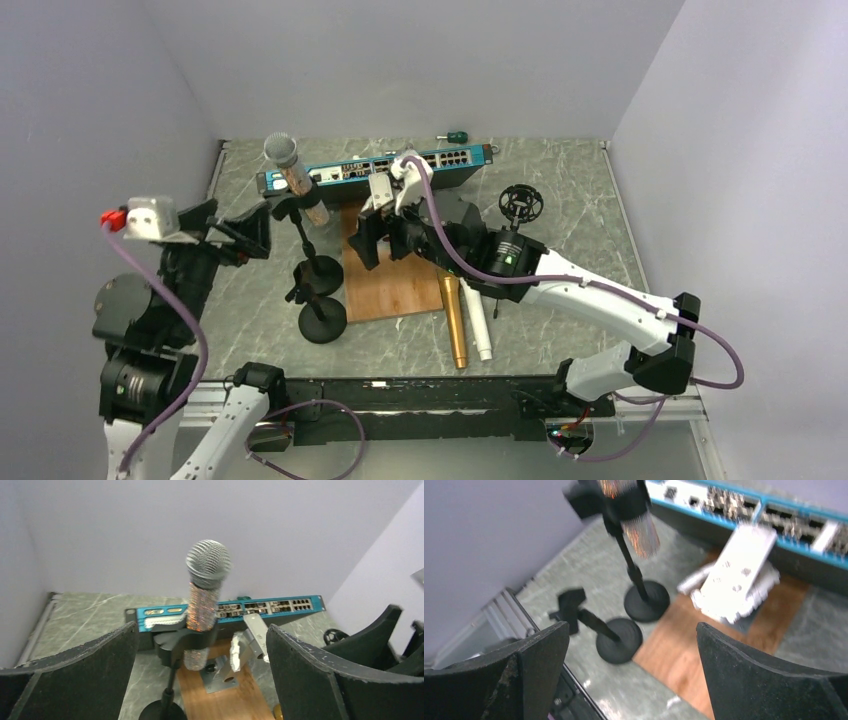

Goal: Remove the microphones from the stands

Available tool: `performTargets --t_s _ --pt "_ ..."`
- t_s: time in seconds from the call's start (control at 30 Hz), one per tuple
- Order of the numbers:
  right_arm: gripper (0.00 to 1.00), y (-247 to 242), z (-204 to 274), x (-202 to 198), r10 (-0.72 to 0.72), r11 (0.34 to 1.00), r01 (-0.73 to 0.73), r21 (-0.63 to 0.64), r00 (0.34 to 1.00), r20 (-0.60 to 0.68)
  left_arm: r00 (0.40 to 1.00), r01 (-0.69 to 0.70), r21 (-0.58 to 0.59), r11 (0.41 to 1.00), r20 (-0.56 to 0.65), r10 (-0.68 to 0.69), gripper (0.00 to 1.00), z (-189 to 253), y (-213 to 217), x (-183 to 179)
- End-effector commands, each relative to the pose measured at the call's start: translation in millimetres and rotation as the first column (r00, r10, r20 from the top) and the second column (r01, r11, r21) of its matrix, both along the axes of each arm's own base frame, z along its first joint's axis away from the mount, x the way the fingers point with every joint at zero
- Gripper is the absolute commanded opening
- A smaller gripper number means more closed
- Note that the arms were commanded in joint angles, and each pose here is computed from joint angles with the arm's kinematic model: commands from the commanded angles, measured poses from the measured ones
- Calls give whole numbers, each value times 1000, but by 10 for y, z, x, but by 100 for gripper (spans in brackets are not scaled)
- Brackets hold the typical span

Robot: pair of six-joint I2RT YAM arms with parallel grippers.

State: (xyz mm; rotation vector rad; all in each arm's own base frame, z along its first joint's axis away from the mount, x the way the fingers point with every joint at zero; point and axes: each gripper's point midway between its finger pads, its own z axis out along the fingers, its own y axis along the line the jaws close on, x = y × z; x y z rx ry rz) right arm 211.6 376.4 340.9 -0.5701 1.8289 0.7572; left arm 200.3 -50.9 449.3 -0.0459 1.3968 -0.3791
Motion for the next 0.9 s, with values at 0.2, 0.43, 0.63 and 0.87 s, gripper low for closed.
performTargets --t_s 0.2,0.43,0.63,0.87 --pt "99 554 1153 258 -185 963 140 230 965 186 937 -331 -7 944 -120 328 99 -504 673 -337" --pt "98 961 1226 168 -189 974 140 180 938 292 902 -351 15 936 -262 342 99 -1192 692 -365" --pt "98 1045 1235 325 -274 960 241 140 907 319 903 -315 12 949 -304 304 99 -1411 617 -375" --pt "94 1151 1189 407 -288 958 262 120 884 367 908 -282 14 959 -320 272 99 -1457 565 -412"
